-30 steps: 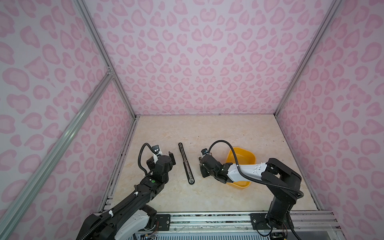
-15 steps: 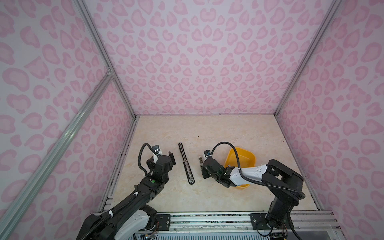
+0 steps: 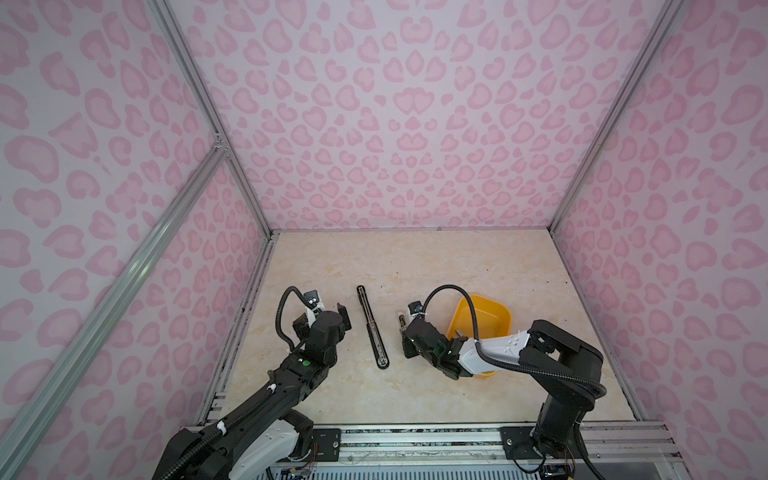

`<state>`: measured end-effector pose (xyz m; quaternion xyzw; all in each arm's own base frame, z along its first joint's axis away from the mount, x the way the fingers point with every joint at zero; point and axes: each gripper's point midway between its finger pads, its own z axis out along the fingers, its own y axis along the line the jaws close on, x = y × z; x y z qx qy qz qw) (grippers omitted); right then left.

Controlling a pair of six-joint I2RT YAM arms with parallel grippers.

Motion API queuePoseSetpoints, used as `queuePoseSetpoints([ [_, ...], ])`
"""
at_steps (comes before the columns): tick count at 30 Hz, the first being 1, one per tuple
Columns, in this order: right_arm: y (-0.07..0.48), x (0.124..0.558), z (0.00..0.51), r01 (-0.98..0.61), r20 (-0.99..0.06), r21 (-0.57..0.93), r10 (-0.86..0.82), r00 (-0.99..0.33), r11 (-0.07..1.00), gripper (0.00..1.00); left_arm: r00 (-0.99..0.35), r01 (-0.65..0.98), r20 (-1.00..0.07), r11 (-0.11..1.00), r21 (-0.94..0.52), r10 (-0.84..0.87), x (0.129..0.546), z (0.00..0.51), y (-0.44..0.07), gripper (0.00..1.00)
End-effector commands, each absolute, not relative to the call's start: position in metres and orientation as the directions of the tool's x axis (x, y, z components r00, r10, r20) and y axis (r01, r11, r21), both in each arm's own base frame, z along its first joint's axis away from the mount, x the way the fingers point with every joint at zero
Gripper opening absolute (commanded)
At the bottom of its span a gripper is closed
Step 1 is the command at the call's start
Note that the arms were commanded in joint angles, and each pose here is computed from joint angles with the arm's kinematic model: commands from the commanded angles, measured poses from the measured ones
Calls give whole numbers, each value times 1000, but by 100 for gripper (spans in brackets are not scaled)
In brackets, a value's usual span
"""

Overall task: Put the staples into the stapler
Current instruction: 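Open the right gripper and move it back over the yellow tray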

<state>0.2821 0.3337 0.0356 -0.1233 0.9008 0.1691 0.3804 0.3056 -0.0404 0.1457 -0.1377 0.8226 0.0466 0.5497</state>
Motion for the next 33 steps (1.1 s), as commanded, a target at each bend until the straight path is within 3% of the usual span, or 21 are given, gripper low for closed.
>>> queuePoseSetpoints([
  [1, 317, 261, 4, -349, -630, 160, -176, -757, 923, 16, -324, -290, -925, 952, -100, -196, 308, 153, -40, 98],
  [8, 319, 263, 22, -354, -650, 167, -168, -741, 920, 29, -325, -288, -925, 952, -100, -196, 308, 152, -40, 97],
  [13, 324, 268, 39, -359, -669, 179, -154, -727, 916, 31, -322, -287, -926, 952, -103, -198, 308, 153, -40, 98],
  [23, 317, 290, 53, -312, -669, 212, -95, -737, 926, 24, -321, -288, -926, 952, -103, -198, 308, 153, -40, 98],
  [26, 310, 293, 77, -303, -689, 195, -90, -719, 933, 24, -321, -298, -927, 950, -98, -196, 308, 153, -38, 97],
  [33, 223, 291, 142, -89, -726, 93, 7, -688, 992, 29, -299, -333, -933, 938, -94, -200, 307, 156, -31, 98],
])
